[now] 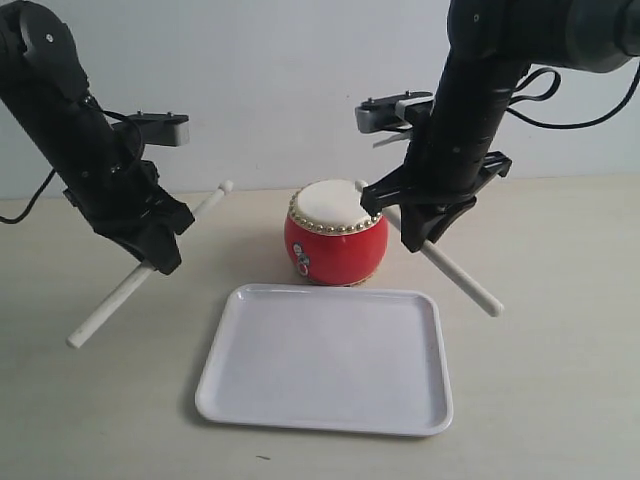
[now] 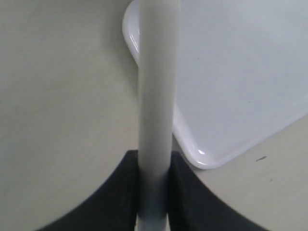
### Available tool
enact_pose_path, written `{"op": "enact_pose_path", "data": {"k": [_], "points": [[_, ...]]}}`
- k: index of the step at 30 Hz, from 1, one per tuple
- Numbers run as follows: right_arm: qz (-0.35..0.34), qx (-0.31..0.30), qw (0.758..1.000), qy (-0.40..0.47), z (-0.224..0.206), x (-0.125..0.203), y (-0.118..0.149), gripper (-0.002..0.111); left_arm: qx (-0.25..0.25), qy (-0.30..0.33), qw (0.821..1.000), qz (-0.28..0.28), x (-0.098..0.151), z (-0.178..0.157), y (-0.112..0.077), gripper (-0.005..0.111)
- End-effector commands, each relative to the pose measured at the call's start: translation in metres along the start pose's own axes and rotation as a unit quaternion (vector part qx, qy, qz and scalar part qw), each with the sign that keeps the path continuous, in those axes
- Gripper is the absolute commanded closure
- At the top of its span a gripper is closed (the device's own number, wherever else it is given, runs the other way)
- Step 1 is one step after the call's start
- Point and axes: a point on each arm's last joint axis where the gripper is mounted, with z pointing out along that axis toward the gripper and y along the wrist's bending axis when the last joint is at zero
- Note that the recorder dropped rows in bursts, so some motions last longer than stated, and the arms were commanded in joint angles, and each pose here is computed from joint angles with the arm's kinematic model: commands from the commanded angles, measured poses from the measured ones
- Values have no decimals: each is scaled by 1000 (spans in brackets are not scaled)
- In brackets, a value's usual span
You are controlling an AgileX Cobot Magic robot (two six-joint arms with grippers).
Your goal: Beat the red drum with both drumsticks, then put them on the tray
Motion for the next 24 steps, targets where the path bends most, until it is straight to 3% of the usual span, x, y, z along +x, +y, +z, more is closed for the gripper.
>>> {"op": "enact_pose_path", "data": {"k": [1, 10, 19, 24], "points": [[-1, 2, 1000, 6, 8, -3, -1, 108, 6, 1, 1000, 2, -2, 3, 0, 107], [-12, 3, 996, -84, -42, -23, 4, 108, 9, 9, 1000, -1, -3, 14, 3, 107], [-3, 6, 1000, 7, 26, -19, -5, 108, 15, 28, 999, -2, -1, 21, 5, 107], [-5, 16, 1000, 21, 31, -14, -8, 108, 18, 34, 999, -3, 1, 21, 4, 107]]}}
